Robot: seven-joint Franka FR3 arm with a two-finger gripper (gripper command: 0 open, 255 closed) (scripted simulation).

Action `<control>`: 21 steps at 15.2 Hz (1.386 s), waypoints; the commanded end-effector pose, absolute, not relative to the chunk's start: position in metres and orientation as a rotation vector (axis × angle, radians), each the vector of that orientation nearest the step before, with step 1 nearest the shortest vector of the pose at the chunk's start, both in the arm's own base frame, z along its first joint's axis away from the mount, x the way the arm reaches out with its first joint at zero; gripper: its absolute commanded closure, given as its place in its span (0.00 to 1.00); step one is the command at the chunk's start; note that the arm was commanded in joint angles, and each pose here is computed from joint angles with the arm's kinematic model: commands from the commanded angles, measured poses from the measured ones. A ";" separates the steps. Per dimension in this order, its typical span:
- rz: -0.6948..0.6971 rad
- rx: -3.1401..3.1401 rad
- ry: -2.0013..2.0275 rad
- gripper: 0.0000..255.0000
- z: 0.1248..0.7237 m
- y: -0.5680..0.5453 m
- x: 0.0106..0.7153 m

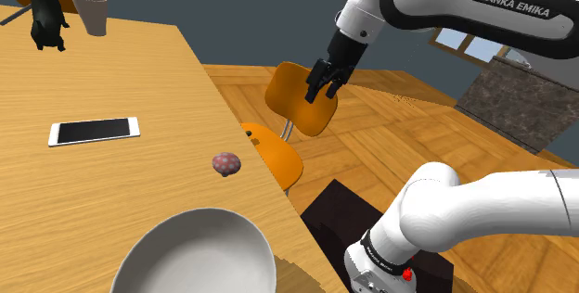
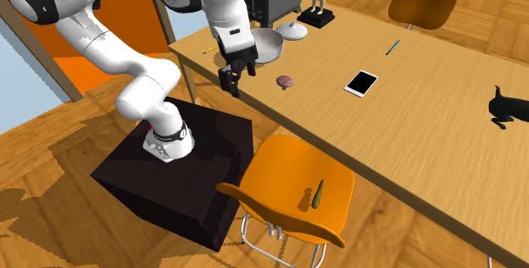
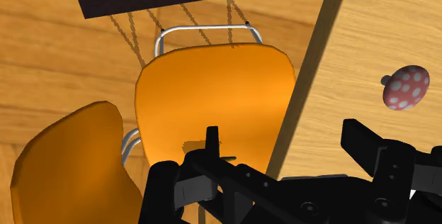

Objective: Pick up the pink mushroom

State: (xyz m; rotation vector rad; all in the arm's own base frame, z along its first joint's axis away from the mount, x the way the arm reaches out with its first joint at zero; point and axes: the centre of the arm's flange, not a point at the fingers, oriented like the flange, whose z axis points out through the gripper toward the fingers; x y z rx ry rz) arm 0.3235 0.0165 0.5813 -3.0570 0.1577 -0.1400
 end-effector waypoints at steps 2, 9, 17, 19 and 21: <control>-0.131 -3.066 0.151 0.00 0.577 0.029 0.329; -0.063 -3.131 0.101 0.00 0.540 0.118 0.362; 0.017 -3.202 0.042 0.00 0.489 0.218 0.394; 0.038 -3.219 0.027 0.00 0.475 0.243 0.401; 0.057 -3.234 0.013 0.00 0.462 0.266 0.407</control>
